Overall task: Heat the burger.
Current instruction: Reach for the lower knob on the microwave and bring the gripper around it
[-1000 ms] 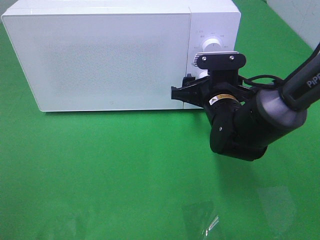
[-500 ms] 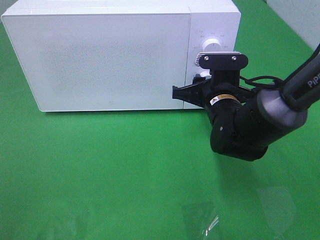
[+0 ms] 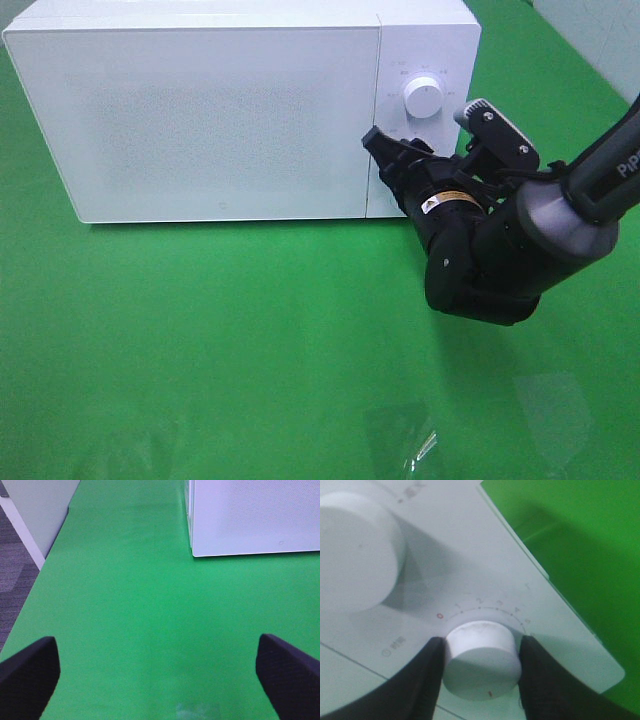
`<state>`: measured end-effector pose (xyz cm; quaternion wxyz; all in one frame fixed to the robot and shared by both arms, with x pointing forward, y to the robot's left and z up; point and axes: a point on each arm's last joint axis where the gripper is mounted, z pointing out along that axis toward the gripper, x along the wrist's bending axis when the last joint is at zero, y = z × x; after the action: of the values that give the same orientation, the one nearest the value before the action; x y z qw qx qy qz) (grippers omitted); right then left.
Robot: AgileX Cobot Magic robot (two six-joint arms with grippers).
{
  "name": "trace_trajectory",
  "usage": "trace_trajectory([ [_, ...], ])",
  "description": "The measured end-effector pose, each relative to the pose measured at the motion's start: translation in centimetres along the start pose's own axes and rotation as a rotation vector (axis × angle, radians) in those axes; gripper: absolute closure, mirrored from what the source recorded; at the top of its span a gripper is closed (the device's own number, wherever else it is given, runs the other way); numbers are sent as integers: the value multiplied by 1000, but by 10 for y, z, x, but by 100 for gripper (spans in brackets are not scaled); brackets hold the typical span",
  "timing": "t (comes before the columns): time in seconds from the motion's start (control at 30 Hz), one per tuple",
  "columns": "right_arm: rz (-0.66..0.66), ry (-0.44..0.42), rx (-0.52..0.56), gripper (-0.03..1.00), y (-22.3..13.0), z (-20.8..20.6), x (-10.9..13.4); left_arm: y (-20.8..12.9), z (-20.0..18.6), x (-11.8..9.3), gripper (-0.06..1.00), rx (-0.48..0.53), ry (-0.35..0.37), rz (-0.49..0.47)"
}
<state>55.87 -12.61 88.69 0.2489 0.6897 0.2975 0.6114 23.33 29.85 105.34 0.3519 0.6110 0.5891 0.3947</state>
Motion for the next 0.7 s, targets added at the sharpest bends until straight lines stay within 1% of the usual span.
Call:
trace_trajectory([
  [0.03, 0, 0, 0, 52, 0, 0, 0, 0, 0, 0, -4, 0, 0, 0],
  [0.07, 61, 2, 1, 52, 0, 0, -1, 0, 0, 0, -4, 0, 0, 0],
  [0.1, 61, 2, 1, 52, 0, 0, -1, 0, 0, 0, -4, 0, 0, 0],
  [0.13, 173, 10, 6, 52, 0, 0, 0, 0, 0, 0, -4, 0, 0, 0],
  [0.17, 173, 10, 6, 52, 0, 0, 0, 0, 0, 0, -4, 0, 0, 0],
  [0.23, 425, 15, 11, 52, 0, 0, -1, 0, 0, 0, -4, 0, 0, 0],
  [0.27, 425, 15, 11, 52, 0, 0, -1, 0, 0, 0, -4, 0, 0, 0],
  [0.3, 484, 15, 11, 52, 0, 0, -1, 0, 0, 0, -4, 0, 0, 0],
  [0.33, 484, 15, 11, 52, 0, 0, -1, 0, 0, 0, -4, 0, 0, 0],
  [0.37, 587, 17, 9, 52, 1, 0, 0, 0, 0, 0, -4, 0, 0, 0],
  [0.4, 587, 17, 9, 52, 1, 0, 0, 0, 0, 0, -4, 0, 0, 0],
  [0.47, 735, 18, 6, 52, 1, 0, 0, 0, 0, 0, -4, 0, 0, 0],
  [0.5, 735, 18, 6, 52, 1, 0, 0, 0, 0, 0, -4, 0, 0, 0],
  [0.53, 785, 18, 6, 52, 1, -1, -1, 0, 0, 0, -4, 0, 0, 0],
  [0.7, 831, 18, 6, 52, 1, -1, -1, 0, 0, 0, -4, 0, 0, 0],
])
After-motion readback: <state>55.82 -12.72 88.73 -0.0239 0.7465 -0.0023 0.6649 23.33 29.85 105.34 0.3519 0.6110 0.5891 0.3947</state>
